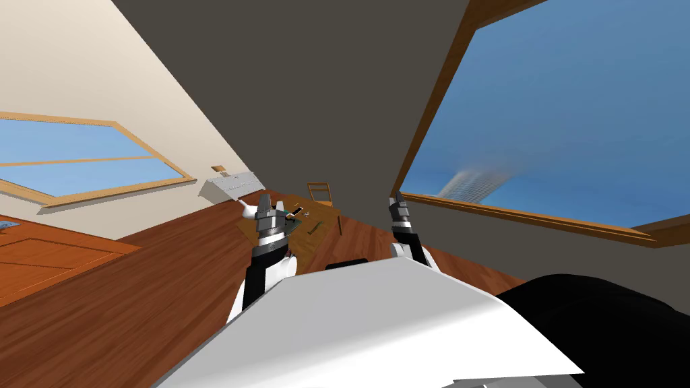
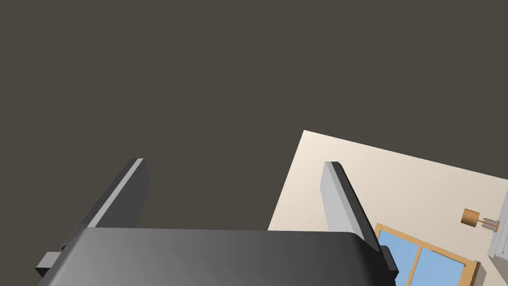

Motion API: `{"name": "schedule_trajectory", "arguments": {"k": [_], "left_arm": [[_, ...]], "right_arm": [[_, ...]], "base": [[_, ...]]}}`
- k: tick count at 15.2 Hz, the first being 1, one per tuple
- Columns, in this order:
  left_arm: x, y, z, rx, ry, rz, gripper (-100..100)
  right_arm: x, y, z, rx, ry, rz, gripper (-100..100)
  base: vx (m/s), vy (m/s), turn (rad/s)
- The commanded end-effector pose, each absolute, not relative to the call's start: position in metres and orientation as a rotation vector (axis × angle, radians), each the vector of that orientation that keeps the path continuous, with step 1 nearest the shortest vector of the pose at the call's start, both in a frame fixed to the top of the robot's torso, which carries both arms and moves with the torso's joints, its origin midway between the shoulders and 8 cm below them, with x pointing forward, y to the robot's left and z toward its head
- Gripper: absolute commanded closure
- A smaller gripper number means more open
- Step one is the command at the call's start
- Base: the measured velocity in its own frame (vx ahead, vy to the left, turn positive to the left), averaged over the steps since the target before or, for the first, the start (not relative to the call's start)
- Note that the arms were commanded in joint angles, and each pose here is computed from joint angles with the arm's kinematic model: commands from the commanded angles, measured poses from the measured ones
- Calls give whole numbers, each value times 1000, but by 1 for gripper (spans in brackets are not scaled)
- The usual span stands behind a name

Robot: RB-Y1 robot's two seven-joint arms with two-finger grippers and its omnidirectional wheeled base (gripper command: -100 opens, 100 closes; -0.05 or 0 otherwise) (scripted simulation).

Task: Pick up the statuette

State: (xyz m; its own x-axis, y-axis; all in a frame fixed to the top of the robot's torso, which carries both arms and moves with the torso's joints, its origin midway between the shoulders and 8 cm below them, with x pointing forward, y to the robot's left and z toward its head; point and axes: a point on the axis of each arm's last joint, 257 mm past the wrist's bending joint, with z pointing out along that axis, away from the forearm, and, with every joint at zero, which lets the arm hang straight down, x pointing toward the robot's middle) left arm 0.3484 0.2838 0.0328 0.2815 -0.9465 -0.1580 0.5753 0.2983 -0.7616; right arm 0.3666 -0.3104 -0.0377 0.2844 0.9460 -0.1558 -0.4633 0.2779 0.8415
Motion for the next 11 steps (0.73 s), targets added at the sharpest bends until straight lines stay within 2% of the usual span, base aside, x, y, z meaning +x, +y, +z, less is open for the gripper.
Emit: {"name": "schedule_trajectory", "arguments": {"k": [1, 6, 11], "left_arm": [[353, 280, 27, -638, 722, -1127, -100], [370, 277, 6, -640, 821, -1140, -100], [402, 287, -45, -726, 967, -1147, -100]], "right_arm": [[367, -310, -38, 773, 762, 1080, 0], [367, -310, -38, 773, 762, 1080, 0], [367, -310, -38, 773, 762, 1080, 0]], "base": [[2, -1, -16], [9, 0, -28], [16, 1, -47]]}}
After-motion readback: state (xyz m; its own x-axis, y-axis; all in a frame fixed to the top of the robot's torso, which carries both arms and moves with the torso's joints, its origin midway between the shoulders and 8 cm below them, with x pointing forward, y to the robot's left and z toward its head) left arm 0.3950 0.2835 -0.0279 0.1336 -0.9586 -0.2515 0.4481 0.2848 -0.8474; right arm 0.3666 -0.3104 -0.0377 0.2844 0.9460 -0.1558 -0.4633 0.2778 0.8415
